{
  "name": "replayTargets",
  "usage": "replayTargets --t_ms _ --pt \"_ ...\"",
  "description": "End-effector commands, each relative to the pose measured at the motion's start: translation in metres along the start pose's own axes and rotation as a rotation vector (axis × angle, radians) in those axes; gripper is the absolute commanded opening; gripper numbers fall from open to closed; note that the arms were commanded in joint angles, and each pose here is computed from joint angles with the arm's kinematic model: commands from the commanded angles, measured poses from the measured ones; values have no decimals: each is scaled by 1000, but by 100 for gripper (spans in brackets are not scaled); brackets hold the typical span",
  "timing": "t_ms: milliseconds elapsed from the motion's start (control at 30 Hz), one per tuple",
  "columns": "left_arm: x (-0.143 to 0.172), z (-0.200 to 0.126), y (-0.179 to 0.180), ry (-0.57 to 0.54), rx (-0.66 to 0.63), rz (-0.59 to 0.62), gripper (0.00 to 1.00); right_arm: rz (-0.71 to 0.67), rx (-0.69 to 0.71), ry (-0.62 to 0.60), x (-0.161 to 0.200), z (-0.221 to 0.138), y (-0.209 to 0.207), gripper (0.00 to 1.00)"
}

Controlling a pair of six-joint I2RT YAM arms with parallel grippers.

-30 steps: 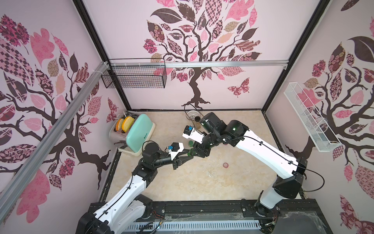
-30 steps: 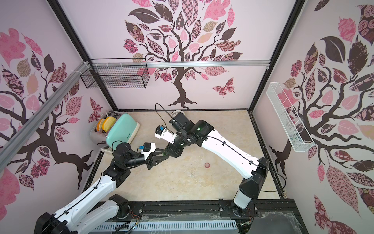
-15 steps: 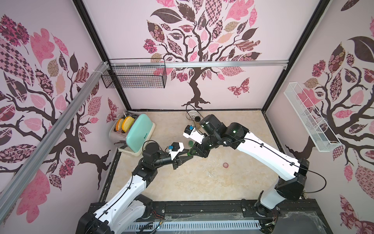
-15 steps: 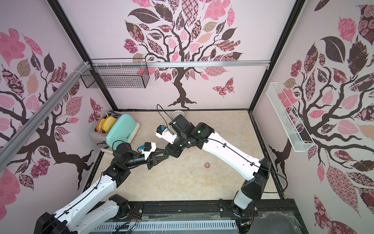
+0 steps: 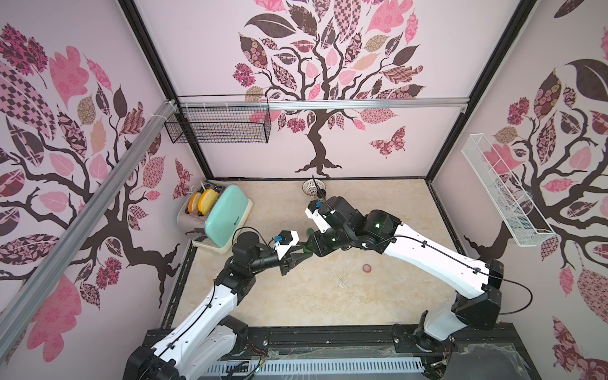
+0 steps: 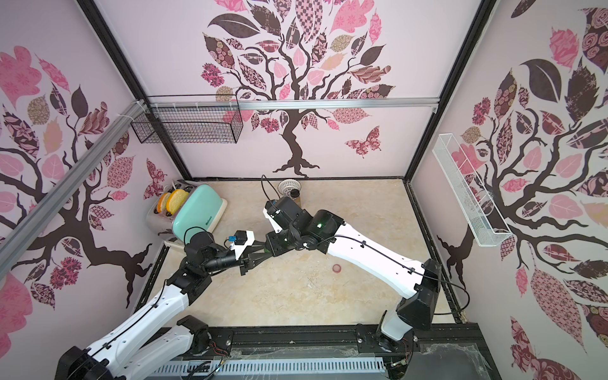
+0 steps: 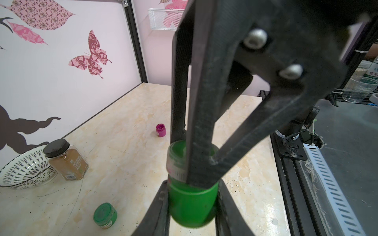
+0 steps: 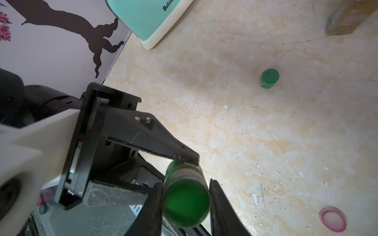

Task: Close the paint jar lid
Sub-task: Screw the lid onto the paint jar.

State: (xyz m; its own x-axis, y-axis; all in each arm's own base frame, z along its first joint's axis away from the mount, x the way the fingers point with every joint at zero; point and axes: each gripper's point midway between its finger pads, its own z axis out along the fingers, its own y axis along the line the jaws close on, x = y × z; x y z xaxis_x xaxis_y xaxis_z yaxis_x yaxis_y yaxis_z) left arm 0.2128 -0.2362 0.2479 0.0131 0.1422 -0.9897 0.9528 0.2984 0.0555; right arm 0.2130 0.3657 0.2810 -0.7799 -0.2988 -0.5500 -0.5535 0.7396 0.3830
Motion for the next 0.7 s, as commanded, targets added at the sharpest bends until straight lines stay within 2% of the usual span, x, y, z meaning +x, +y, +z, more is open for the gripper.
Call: replayTargets --t_ms 0,100,200,467,667 --pt "-28 -3 -4 -77 12 96 17 120 1 5 3 15 5 27" --pt "-29 -3 -4 -78 11 97 17 118 -8 -1 1 12 7 32" --pt "-28 -3 -4 -76 12 96 17 92 13 -17 -4 6 4 43" --pt "-27 -3 -5 -72 20 94 17 34 25 -137 -32 -37 -7 62" --pt "-26 -2 -7 -70 37 91 17 -124 -6 -236 -40 -72 -11 75"
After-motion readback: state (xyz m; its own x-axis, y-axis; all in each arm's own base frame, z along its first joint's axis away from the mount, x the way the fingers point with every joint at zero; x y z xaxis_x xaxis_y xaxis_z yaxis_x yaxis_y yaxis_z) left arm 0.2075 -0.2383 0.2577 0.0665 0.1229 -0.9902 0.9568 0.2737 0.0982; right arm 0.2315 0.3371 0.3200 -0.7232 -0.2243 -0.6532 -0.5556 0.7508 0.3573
